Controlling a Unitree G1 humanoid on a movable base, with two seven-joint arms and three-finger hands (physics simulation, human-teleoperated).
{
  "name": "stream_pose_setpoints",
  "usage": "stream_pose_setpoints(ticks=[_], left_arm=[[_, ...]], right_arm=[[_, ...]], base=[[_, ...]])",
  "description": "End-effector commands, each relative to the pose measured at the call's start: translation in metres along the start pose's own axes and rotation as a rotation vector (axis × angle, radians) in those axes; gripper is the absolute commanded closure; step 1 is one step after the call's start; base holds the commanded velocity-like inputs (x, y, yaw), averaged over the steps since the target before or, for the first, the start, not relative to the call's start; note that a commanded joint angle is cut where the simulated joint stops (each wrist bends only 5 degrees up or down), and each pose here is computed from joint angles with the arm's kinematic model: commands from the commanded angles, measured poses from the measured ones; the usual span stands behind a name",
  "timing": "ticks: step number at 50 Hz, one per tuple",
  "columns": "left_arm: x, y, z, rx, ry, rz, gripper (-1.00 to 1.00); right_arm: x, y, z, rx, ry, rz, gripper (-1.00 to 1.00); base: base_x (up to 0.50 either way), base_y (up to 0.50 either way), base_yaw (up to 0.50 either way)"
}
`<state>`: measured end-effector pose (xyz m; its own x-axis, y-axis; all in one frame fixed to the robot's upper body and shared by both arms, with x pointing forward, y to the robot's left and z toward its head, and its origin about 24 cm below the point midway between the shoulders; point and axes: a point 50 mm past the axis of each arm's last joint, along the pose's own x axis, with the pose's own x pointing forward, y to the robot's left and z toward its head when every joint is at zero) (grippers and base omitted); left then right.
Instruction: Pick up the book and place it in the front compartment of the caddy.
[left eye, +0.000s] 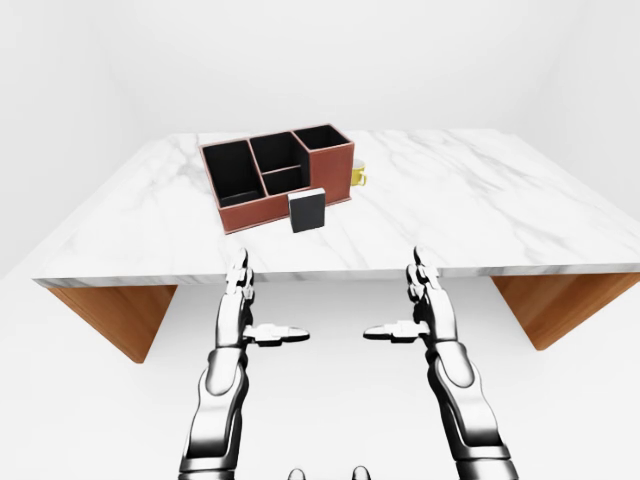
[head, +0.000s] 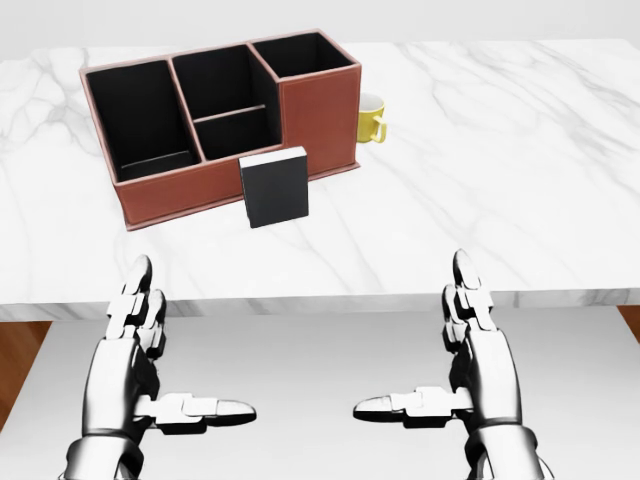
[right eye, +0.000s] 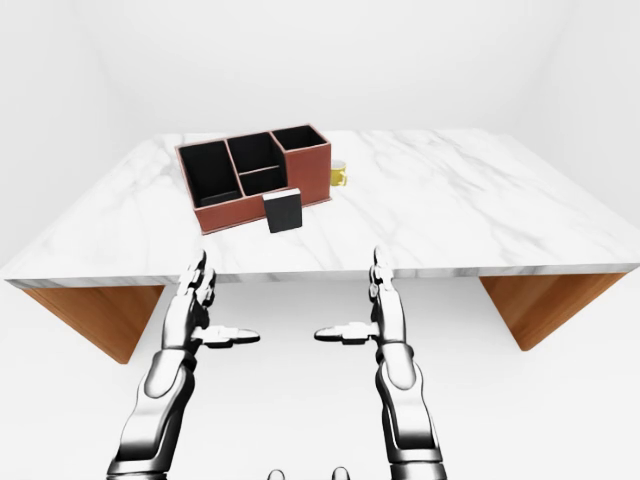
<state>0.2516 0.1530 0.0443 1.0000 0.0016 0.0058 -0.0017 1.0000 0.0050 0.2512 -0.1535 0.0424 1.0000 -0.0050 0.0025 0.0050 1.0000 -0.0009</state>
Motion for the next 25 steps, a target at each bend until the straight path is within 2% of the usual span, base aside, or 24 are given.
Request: stream_pose_setpoints(ticks=[1,4,6,10,17,20,25], left_arm=[[-0.016,0.010,0.025,0.050,-0.062,0.024,-1.00],[-0.032,0.015,0.050,0.093,-0.165,0.063,-1.00],[-0.047,0.015,0.068,0.071,-0.239,0.052,-1.00],[-0.066,0.018,0.090,0.127,-0.323,0.089,-1.00],[-0.077,0.022,0.101,0.132,-0.365,0.102,-1.00],[-0.077,0.025,0.101,0.173,-0.360,0.128,-1.00],[-0.082,0.032,0.106,0.178,-0.378,0.151,-1.00]], right_arm=[[-0.018,-0.010,0.013,-0.019,-0.019,-0.030,-1.00],[-0.033,-0.014,0.034,-0.055,-0.095,-0.065,-1.00],[-0.043,-0.015,0.048,-0.073,-0.148,-0.080,-1.00],[-0.062,-0.017,0.068,-0.096,-0.225,-0.096,-1.00],[-0.074,-0.017,0.080,-0.124,-0.262,-0.109,-1.00],[-0.075,-0.018,0.079,-0.127,-0.256,-0.114,-1.00],[-0.074,-0.019,0.076,-0.121,-0.242,-0.114,-1.00]], base=[[0.00,0.00,0.00],[0.00,0.00,0.00],[0.00,0.00,0.00],[0.00,0.00,0.00],[0.00,0.00,0.00],[0.00,0.00,0.00],[0.00,0.00,0.00]])
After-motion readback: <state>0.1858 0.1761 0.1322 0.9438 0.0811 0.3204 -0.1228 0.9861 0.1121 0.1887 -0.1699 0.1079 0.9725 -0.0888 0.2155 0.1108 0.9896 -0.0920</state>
